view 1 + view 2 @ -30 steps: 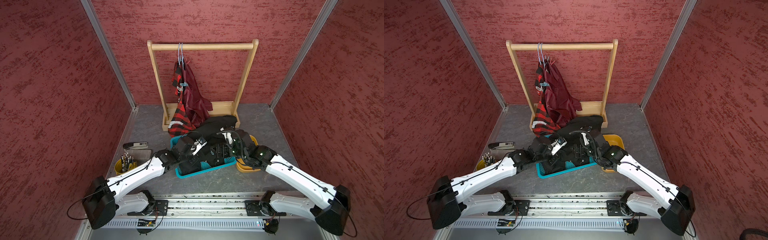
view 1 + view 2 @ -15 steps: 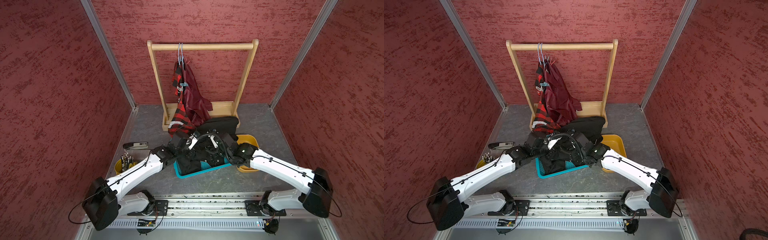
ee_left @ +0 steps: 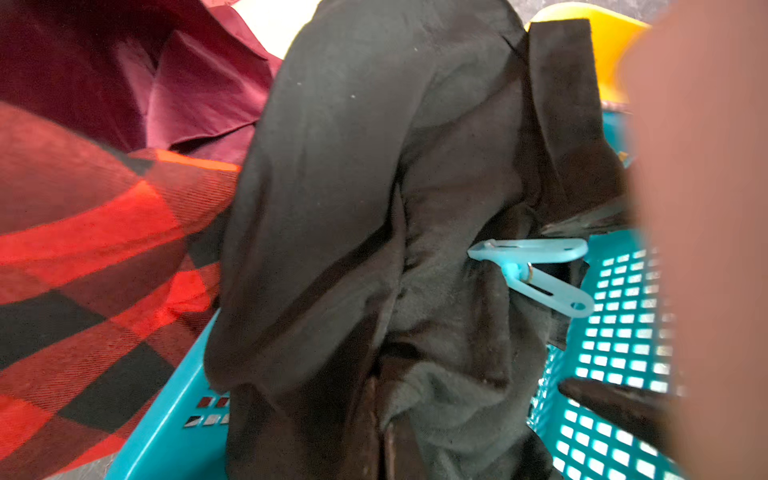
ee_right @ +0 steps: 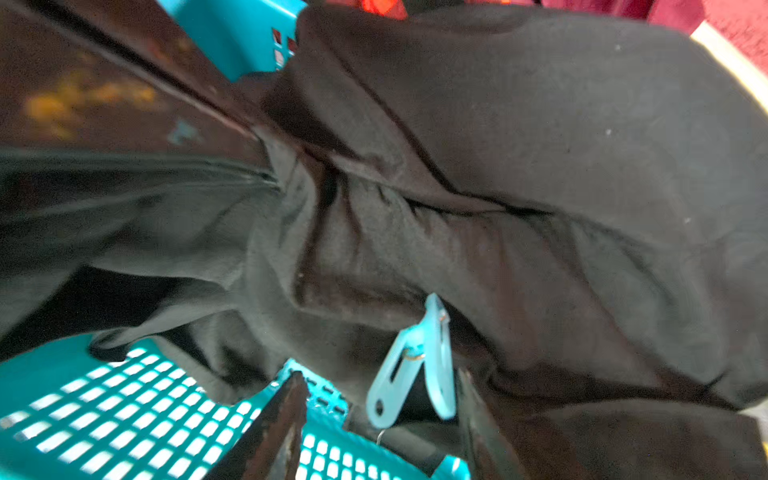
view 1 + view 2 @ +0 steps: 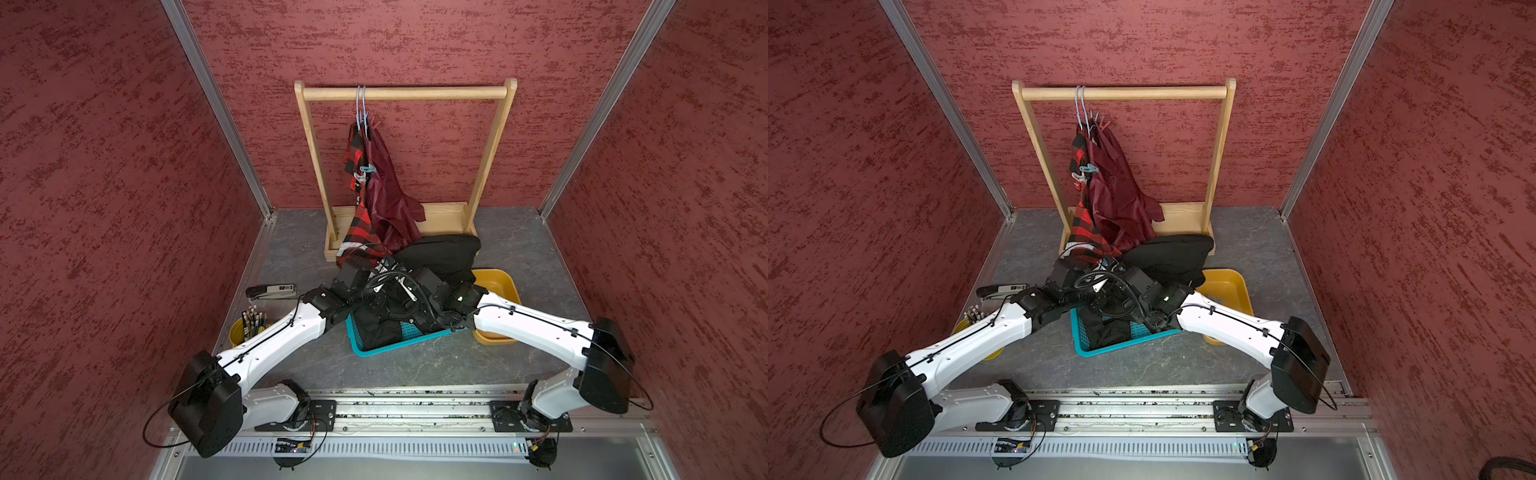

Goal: Remove the clothespins securing long-sleeve shirts to the hanger
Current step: Remove the clamp from the hanger.

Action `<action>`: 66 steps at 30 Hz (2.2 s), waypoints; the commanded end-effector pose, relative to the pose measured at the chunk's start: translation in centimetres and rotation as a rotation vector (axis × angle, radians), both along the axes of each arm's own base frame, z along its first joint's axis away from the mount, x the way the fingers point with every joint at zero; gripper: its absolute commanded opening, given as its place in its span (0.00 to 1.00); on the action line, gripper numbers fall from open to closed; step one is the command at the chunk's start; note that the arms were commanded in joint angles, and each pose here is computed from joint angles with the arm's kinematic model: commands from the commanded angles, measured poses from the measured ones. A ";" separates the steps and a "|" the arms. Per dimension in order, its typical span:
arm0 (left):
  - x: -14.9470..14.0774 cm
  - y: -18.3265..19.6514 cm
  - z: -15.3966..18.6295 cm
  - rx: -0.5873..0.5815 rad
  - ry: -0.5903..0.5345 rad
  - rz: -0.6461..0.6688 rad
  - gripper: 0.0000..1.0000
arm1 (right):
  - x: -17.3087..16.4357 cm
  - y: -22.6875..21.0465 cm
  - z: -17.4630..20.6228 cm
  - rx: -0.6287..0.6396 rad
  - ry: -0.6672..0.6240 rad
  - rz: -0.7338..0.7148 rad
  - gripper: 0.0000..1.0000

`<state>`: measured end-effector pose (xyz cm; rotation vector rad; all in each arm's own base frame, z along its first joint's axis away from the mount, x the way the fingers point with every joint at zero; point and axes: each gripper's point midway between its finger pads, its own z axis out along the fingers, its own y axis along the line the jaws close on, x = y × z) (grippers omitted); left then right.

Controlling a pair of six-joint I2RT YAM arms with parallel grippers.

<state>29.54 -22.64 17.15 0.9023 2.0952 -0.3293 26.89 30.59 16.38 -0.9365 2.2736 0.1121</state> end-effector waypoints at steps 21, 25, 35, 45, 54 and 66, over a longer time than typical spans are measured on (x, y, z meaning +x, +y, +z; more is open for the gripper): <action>1.2 0.3 1.7 -0.030 -0.044 0.003 0.00 | 1.6 2.1 1.3 -0.066 -0.078 0.126 0.29; 1.2 0.3 1.8 -0.031 -0.041 0.002 0.00 | 2.0 2.5 1.2 -0.078 -0.086 0.138 0.27; 1.2 0.2 1.7 -0.037 -0.040 0.008 0.00 | 2.3 2.6 0.9 -0.091 -0.089 0.149 0.16; 1.5 0.2 1.7 -0.039 -0.044 0.012 0.00 | 1.9 3.4 2.2 -0.023 -0.070 0.154 0.07; 1.6 0.1 1.6 -0.037 -0.040 0.012 0.00 | 1.1 3.7 2.6 0.022 -0.037 0.158 0.01; 1.8 0.0 0.9 -0.027 -0.031 0.014 0.00 | 0.0 2.1 3.4 0.047 -0.020 0.120 0.00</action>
